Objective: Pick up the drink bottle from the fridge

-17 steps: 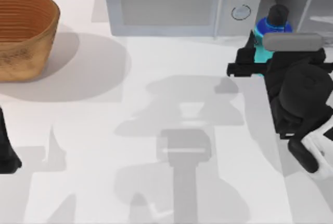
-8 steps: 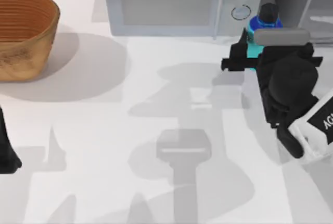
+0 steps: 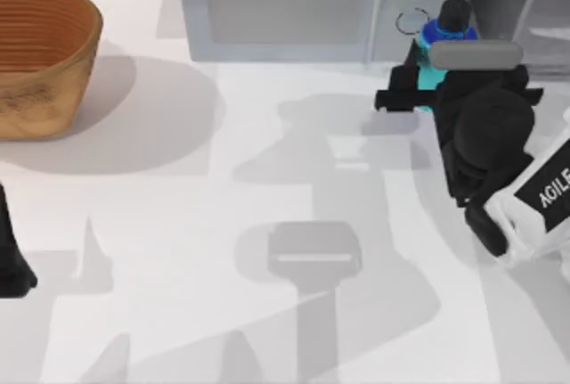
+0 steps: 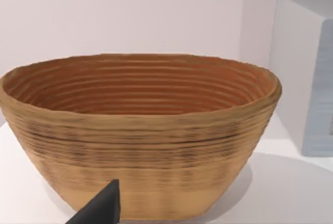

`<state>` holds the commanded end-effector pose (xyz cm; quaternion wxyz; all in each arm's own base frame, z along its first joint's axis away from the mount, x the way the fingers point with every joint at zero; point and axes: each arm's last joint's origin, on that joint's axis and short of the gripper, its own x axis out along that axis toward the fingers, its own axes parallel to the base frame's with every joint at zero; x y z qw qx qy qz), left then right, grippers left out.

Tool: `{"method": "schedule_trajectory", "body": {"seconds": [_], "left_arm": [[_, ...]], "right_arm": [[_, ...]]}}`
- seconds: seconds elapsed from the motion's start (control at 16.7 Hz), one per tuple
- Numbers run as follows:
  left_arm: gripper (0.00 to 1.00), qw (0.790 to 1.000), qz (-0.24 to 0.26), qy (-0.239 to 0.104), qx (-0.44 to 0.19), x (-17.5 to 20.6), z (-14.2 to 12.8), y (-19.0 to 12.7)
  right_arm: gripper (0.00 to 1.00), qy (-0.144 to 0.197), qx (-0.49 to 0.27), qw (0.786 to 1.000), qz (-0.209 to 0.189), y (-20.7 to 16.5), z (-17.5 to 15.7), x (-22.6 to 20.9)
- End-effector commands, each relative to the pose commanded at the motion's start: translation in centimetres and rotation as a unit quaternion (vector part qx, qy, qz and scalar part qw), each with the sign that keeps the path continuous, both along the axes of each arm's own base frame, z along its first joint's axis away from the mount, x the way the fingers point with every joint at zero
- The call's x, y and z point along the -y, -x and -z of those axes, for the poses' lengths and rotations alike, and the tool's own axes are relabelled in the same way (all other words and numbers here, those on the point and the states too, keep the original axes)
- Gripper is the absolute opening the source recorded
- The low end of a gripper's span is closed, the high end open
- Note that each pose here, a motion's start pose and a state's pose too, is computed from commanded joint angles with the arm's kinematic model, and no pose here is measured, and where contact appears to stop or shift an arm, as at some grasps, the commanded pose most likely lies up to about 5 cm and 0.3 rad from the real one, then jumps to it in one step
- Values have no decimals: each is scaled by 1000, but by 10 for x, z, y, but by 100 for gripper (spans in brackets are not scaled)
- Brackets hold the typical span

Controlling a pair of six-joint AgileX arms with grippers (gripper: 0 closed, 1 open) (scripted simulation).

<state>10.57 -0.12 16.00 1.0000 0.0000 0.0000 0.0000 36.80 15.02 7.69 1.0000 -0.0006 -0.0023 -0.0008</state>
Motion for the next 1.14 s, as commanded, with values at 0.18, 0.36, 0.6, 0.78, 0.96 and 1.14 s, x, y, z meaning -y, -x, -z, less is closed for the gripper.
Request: {"method": "schedule_trajectory", "body": {"seconds": [0.18,0.36,0.6,0.78,0.96,1.14], "left_arm": [[100,1000,0,0,0,0,0,0],[100,1000,0,0,0,0,0,0],[100,1000,0,0,0,0,0,0],[100,1000,0,0,0,0,0,0],[100,1000,0,0,0,0,0,0],[100,1000,0,0,0,0,0,0]], "right_arm": [[23,0,0,1000,0,0,0,0],[45,0,0,1000,0,0,0,0],[75,0,0,1000,0,0,0,0],[98,0,0,1000,0,0,0,0],[100,0,0,1000,0,0,0,0],[100,0,0,1000,0,0,0,0]]}}
